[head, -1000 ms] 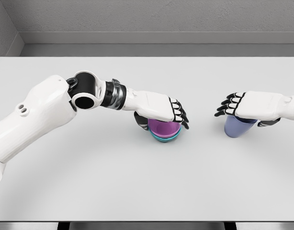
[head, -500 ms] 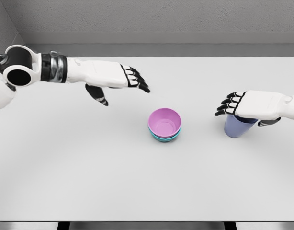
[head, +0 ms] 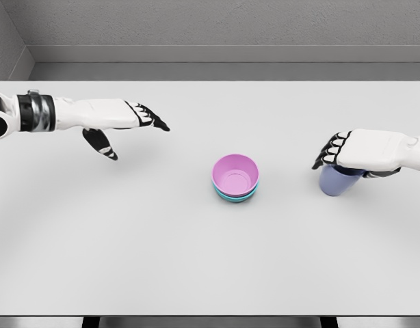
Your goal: Stacking bowl and cup with both arms
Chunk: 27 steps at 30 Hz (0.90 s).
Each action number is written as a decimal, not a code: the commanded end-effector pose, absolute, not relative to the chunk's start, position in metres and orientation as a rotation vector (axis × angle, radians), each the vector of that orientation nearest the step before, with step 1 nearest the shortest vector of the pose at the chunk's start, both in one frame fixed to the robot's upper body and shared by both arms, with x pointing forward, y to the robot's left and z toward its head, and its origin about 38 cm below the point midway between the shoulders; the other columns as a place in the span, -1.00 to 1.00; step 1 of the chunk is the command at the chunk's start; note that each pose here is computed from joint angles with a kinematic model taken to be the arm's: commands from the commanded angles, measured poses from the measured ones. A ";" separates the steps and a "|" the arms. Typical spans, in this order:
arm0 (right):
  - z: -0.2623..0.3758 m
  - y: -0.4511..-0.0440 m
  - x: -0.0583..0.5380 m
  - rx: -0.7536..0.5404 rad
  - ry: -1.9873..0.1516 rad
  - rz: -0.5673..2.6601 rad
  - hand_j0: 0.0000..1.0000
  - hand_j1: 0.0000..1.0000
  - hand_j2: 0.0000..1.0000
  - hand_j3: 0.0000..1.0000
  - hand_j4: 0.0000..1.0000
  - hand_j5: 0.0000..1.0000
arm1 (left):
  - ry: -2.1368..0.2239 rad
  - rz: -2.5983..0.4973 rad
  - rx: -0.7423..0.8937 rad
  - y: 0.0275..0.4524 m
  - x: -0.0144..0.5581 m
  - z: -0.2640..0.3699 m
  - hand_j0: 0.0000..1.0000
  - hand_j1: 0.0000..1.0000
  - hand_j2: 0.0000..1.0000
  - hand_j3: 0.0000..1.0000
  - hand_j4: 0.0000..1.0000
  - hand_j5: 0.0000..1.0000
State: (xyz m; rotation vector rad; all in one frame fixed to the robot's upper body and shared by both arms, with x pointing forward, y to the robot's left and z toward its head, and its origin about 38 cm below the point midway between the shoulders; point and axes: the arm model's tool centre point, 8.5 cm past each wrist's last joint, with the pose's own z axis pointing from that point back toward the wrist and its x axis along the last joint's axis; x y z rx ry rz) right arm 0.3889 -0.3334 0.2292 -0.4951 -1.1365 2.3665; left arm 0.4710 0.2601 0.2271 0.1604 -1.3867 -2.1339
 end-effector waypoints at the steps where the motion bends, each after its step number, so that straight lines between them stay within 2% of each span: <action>1: 0.230 -0.334 0.389 -0.493 -1.140 2.361 0.52 0.52 0.52 0.52 0.52 0.52 | -1.389 -2.126 0.159 0.261 0.471 0.228 1.00 1.00 1.00 1.00 1.00 1.00; 5: 0.230 -0.334 0.389 -0.493 -1.140 2.361 0.52 0.52 0.52 0.52 0.52 0.52 | -1.389 -2.123 0.161 0.262 0.472 0.228 1.00 1.00 1.00 1.00 1.00 1.00; 10: 0.229 -0.334 0.389 -0.491 -1.139 2.361 0.20 0.20 0.20 0.20 0.20 0.20 | -1.389 -2.123 0.161 0.262 0.472 0.228 1.00 1.00 1.00 1.00 1.00 1.00; 14: 0.230 -0.334 0.389 -0.495 -1.140 2.360 0.10 0.10 0.10 0.10 0.10 0.10 | -1.389 -2.123 0.161 0.262 0.472 0.228 1.00 1.00 1.00 1.00 1.00 1.00; 23: 0.239 -0.336 0.391 -0.515 -1.166 2.339 0.05 0.05 0.05 0.05 0.05 0.05 | -1.384 -2.121 0.165 0.265 0.472 0.228 1.00 1.00 1.00 1.00 1.00 1.00; 27: 0.254 -0.342 0.396 -0.566 -1.196 2.302 0.05 0.05 0.05 0.05 0.05 0.05 | -1.382 -2.120 0.167 0.265 0.472 0.228 1.00 1.00 1.00 1.00 1.00 1.00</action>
